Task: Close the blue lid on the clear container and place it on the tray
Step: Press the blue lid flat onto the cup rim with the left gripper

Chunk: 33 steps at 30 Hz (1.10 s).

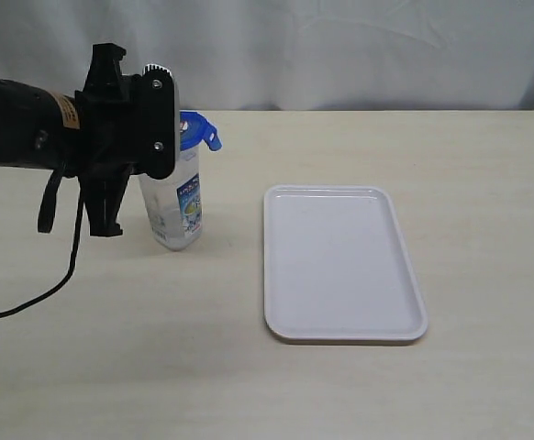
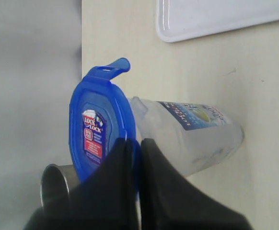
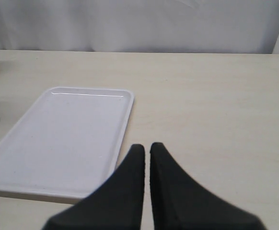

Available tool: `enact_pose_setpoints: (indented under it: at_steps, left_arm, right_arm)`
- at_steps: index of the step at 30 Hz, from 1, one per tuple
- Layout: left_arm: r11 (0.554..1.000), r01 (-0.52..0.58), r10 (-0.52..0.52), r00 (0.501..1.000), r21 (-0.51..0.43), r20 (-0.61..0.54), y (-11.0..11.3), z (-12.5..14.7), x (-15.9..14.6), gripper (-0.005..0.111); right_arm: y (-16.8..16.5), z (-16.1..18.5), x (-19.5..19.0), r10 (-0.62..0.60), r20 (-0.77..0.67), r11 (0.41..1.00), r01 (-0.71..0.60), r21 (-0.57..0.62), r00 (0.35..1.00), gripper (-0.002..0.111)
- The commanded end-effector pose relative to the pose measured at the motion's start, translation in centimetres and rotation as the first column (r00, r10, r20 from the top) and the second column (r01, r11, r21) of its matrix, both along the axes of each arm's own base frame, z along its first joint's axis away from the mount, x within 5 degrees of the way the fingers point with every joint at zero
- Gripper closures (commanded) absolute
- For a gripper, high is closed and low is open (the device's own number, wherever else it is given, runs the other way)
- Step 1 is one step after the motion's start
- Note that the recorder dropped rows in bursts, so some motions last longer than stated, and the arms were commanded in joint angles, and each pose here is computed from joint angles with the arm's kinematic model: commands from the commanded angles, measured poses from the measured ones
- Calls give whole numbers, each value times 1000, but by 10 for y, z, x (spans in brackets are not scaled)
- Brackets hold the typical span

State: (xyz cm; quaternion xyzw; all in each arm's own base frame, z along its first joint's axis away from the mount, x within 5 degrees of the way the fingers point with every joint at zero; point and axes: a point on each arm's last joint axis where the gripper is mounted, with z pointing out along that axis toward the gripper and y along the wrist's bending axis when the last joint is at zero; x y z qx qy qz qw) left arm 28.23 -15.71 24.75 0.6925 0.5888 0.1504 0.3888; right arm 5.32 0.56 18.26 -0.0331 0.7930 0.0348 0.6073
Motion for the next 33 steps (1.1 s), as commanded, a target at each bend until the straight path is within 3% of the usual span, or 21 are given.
enact_pose_setpoints:
  at_steps: [1,5,20,33]
  left_arm:
    - [999,-36,37,999,-29,19,7,1,6,107]
    - [998,-66,66,998,-25,11,15,1,10,107]
    - [996,-77,77,997,-40,-1,15,1,9,107]
    - [998,-37,37,999,-41,1,3,1,3,107]
  right_arm:
    - [-1,-1,0,-8,4,1000,8,-3,1000,104]
    - [-1,-1,0,-8,4,1000,8,-3,1000,104]
    - [-1,-1,0,-8,4,1000,8,-3,1000,104]
    - [-1,-1,0,-8,4,1000,8,-3,1000,104]
